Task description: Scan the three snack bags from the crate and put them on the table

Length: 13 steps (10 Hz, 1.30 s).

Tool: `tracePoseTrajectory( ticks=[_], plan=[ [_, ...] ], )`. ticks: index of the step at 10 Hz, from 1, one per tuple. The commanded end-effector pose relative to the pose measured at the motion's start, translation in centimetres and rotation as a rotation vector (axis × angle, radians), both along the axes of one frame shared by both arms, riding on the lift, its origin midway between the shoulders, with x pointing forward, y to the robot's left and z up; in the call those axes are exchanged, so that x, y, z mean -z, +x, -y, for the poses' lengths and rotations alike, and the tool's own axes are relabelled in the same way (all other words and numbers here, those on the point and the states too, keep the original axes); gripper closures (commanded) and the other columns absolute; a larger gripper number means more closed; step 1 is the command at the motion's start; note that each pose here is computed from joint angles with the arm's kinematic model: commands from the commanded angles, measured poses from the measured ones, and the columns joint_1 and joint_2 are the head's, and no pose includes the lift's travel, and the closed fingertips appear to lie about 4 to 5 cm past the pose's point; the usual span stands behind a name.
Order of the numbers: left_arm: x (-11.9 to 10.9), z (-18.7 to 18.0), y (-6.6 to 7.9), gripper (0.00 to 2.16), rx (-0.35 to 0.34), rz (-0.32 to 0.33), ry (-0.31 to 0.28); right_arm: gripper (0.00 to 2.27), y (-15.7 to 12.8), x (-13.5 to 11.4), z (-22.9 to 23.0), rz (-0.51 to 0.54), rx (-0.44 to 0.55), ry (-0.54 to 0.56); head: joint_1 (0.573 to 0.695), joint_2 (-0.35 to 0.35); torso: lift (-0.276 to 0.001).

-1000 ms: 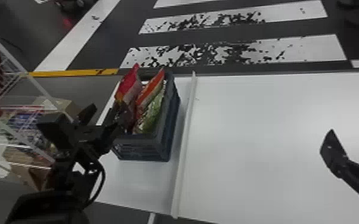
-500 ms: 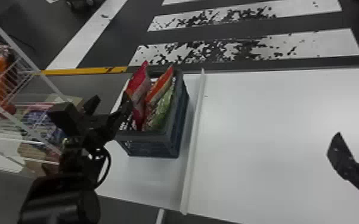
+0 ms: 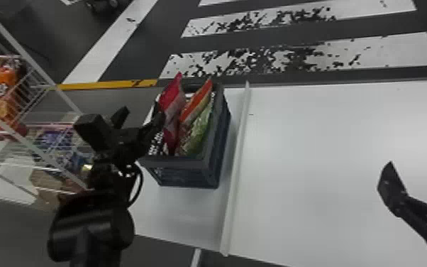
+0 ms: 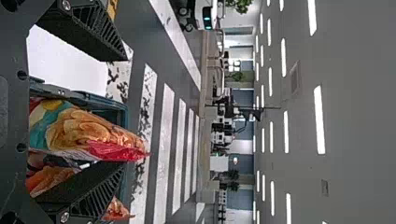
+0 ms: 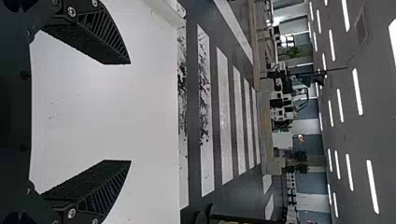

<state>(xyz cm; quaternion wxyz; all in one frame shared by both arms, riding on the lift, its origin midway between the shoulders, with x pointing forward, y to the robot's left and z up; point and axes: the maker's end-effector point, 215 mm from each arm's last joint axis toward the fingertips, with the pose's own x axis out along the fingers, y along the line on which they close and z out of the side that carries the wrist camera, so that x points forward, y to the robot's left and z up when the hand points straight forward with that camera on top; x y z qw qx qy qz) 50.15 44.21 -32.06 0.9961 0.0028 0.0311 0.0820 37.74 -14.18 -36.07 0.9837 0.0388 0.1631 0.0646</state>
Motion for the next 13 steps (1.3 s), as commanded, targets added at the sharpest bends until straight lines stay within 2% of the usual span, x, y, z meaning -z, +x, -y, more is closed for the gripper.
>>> tracePoseTrajectory(
  ticks=[1,4,6,7,8,9,10,11,13],
  plan=[
    [0.3,0.6,1.2,0.09,0.019,-0.002,-0.007,0.13,0.1,0.0,-0.1,0.002,0.002,-0.002,0.695,0.350,-0.094],
    [1.3,2.5,2.8,0.15,0.075,-0.020,-0.013,0.13,0.7,0.0,0.1,0.007,0.005,-0.005,0.695,0.343,-0.094],
    [2.0,2.8,3.1,0.21,0.085,-0.031,-0.020,0.13,0.9,-0.1,0.1,0.010,0.005,-0.005,0.695,0.325,-0.094],
    [2.6,2.9,3.1,0.41,0.089,-0.043,-0.017,0.13,1.0,-0.2,0.2,0.013,0.008,-0.006,0.695,0.323,-0.094],
    [3.0,2.9,3.1,1.00,0.092,-0.052,-0.019,0.13,1.2,-0.2,0.2,0.015,0.008,-0.006,0.695,0.319,-0.094],
    [3.2,2.9,2.8,1.84,0.089,-0.056,-0.020,0.13,1.3,0.1,0.2,0.011,0.007,-0.006,0.695,0.317,-0.094],
    [3.1,2.9,2.6,2.09,0.089,-0.054,-0.016,0.13,1.3,0.1,0.1,0.012,0.005,-0.004,0.695,0.316,-0.094],
    [2.4,2.7,2.1,2.13,0.075,-0.041,-0.005,0.13,1.3,0.1,0.1,0.011,0.005,-0.003,0.695,0.318,-0.094],
    [-1.0,2.2,0.9,2.13,0.064,0.010,0.025,0.13,1.3,0.1,0.0,0.010,0.004,-0.001,0.695,0.325,-0.094]
  ],
)
